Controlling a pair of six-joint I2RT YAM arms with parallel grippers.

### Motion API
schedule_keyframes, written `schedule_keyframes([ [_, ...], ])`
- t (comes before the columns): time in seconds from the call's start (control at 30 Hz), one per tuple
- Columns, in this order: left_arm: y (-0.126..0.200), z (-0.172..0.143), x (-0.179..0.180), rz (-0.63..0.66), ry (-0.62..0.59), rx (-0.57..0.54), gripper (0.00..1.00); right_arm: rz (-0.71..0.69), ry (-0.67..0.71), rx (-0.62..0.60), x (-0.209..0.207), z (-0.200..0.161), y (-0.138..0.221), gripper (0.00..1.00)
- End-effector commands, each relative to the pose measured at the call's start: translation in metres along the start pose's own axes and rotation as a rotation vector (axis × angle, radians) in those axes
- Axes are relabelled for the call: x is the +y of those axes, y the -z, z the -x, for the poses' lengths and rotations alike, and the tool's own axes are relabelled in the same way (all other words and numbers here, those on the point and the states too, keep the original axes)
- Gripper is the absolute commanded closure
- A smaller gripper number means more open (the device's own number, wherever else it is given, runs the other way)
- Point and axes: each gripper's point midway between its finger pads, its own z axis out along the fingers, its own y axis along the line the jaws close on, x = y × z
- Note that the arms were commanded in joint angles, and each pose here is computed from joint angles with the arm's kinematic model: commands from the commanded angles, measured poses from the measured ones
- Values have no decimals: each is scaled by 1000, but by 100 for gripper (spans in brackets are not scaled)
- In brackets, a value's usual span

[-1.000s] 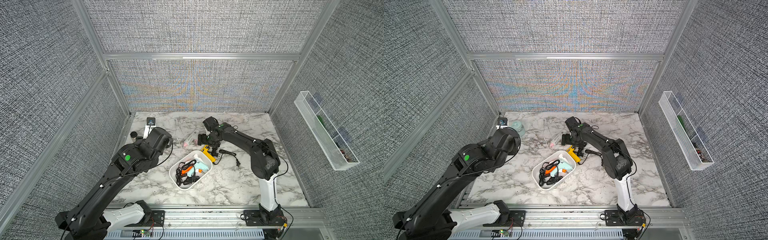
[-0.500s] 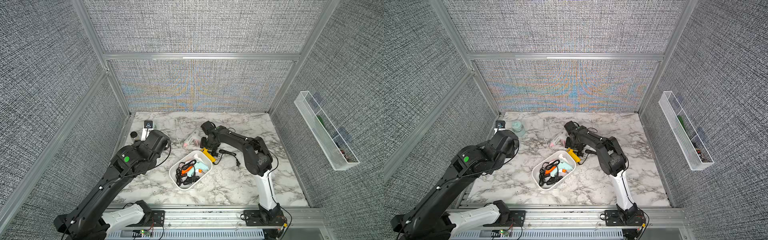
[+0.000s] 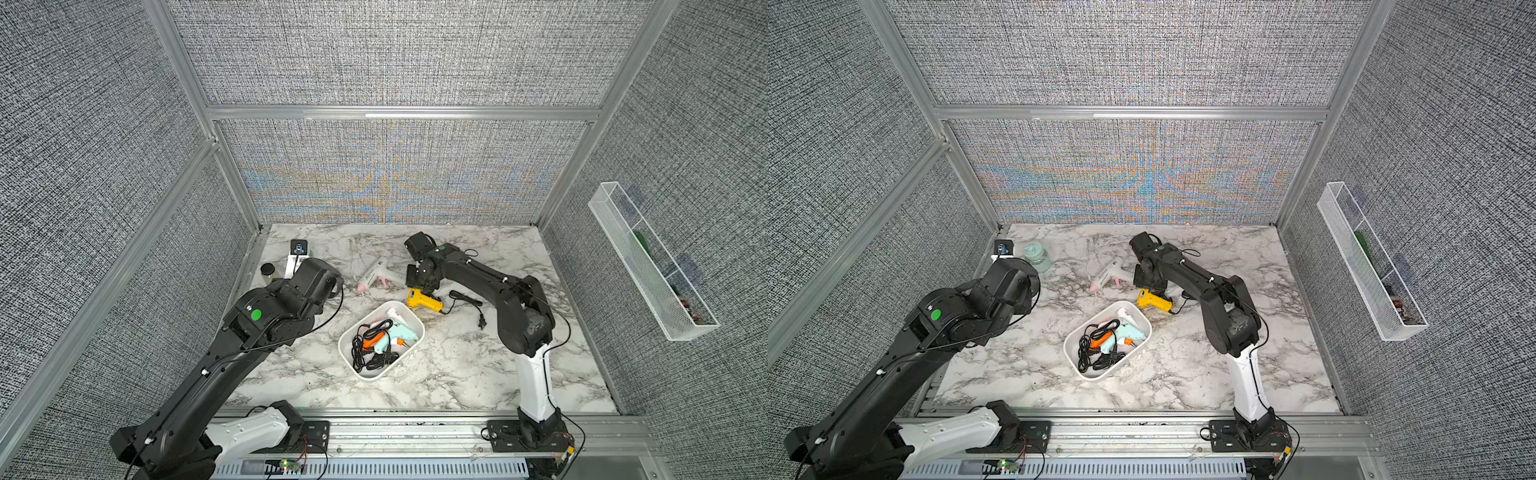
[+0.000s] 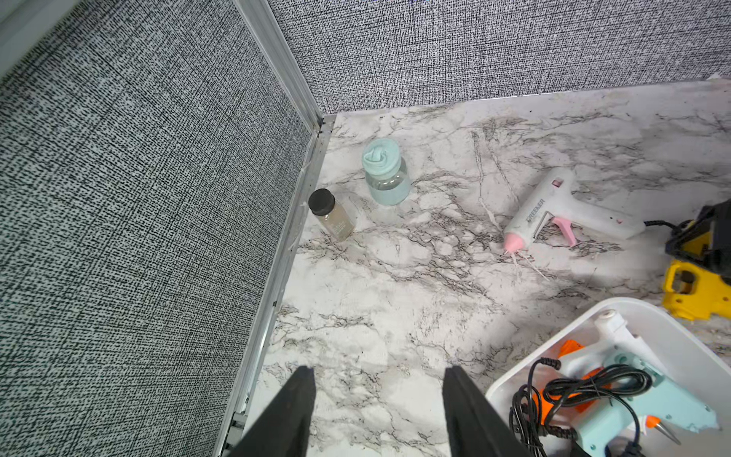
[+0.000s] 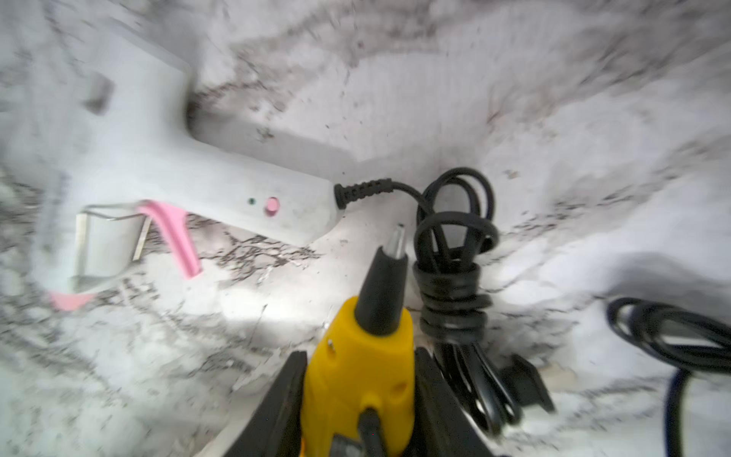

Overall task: Put the hot melt glue gun into the storage box
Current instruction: Pick up the hot melt adhesive gun from the center of the board.

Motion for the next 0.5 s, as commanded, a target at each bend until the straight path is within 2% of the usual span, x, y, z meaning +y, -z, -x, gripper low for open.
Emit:
schedule_keyframes([
  [0.0,1,5,0,-1,15,-12,43,1,63,-77,0,17,48,100],
  [0.33,-2,7,-4,0,38,-4,43,196,209,-336,29,66,218,100],
  [0.47,-1,8,1,16,76,-16,43,316,307,-404,55,66,274,100],
])
